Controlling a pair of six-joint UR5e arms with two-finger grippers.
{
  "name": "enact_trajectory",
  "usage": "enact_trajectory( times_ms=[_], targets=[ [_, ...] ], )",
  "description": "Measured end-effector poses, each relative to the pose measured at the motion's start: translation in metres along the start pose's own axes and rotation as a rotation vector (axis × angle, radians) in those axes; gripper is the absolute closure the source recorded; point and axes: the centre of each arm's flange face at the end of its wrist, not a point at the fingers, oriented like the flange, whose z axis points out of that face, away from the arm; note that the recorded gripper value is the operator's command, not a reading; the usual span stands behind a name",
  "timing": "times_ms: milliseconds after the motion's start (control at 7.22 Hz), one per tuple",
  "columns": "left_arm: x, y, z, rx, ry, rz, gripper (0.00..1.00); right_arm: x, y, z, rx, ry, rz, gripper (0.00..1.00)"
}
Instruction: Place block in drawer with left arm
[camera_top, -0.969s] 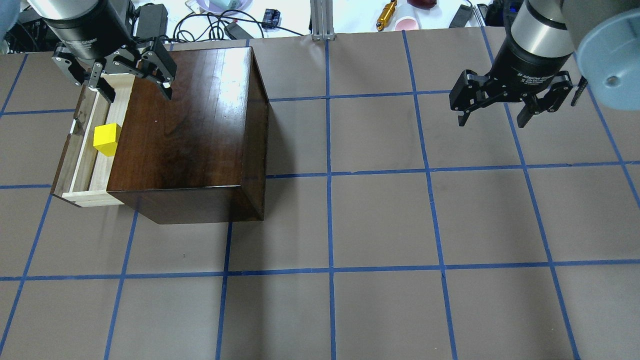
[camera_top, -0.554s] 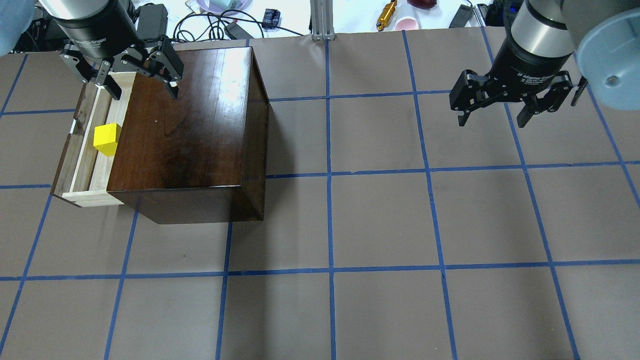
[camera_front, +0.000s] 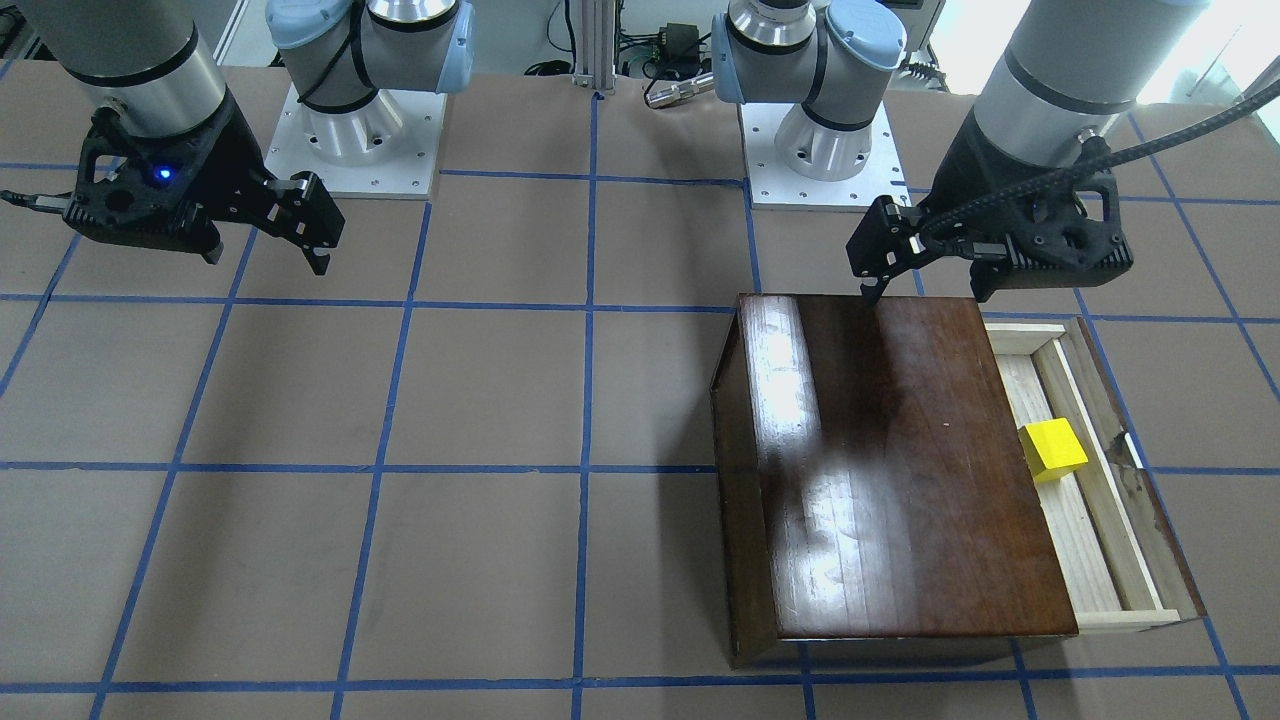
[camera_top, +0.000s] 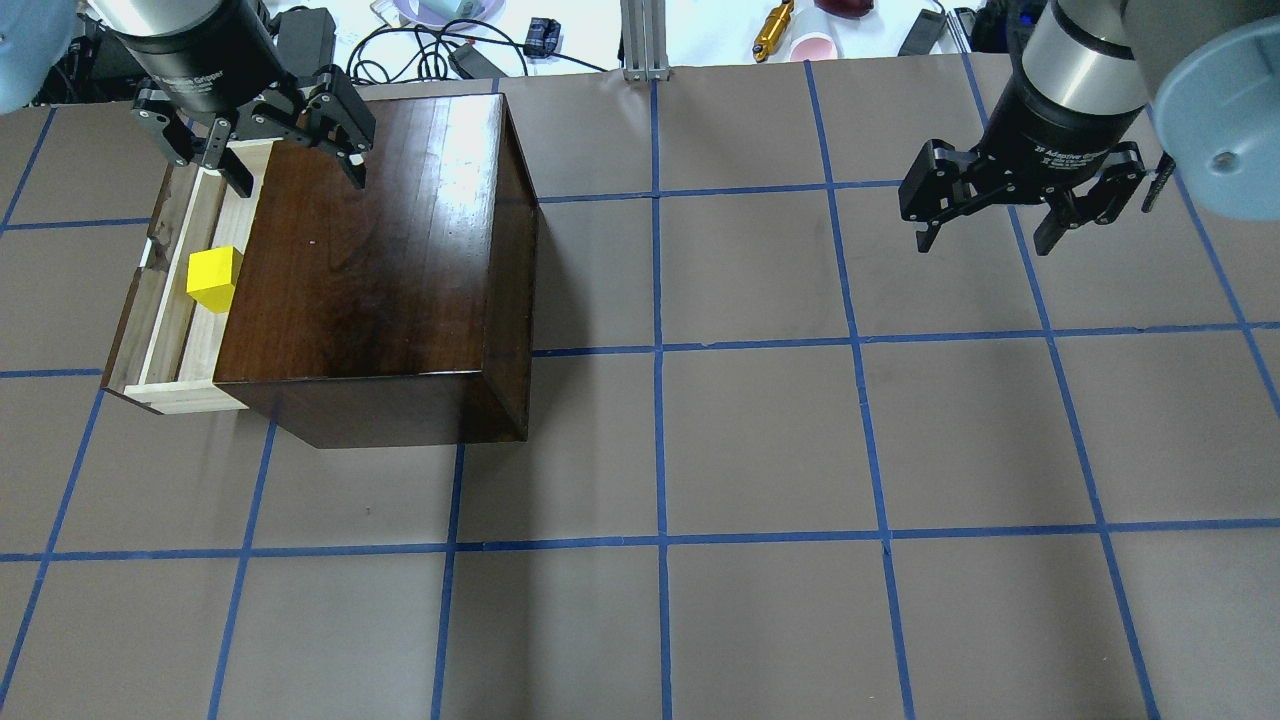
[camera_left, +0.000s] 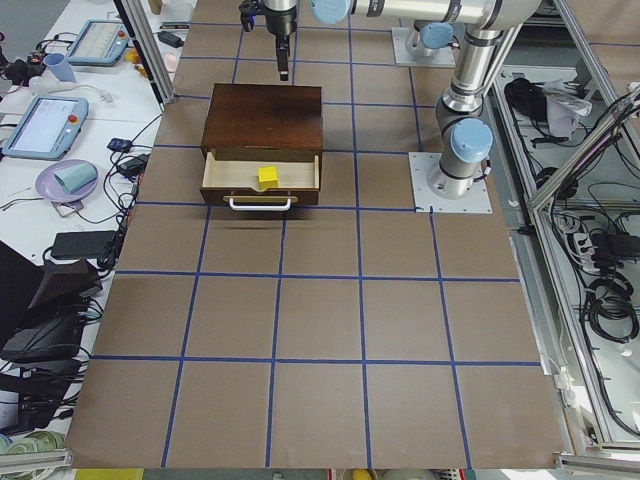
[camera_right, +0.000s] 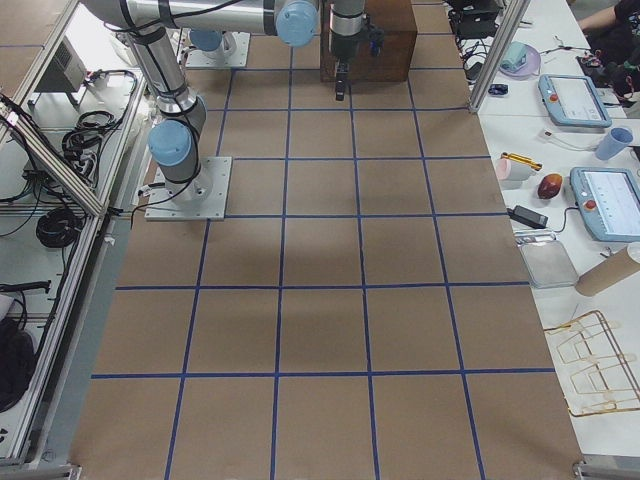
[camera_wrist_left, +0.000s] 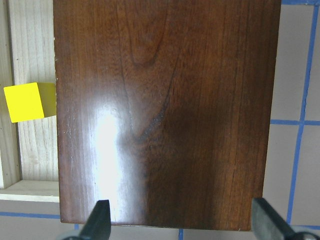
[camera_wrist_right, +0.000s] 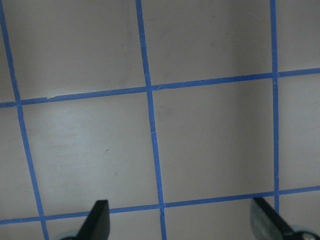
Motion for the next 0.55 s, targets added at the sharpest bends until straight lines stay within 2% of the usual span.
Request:
enact_trajectory(
  times_ms=[554],
  targets=[
    [-0.0017,0.0006,-0.0001,0.000,-0.001,-0.003,0.00,0.0000,0.0000,0.0000,0.000,0.000,0.000,0.00]
  ],
)
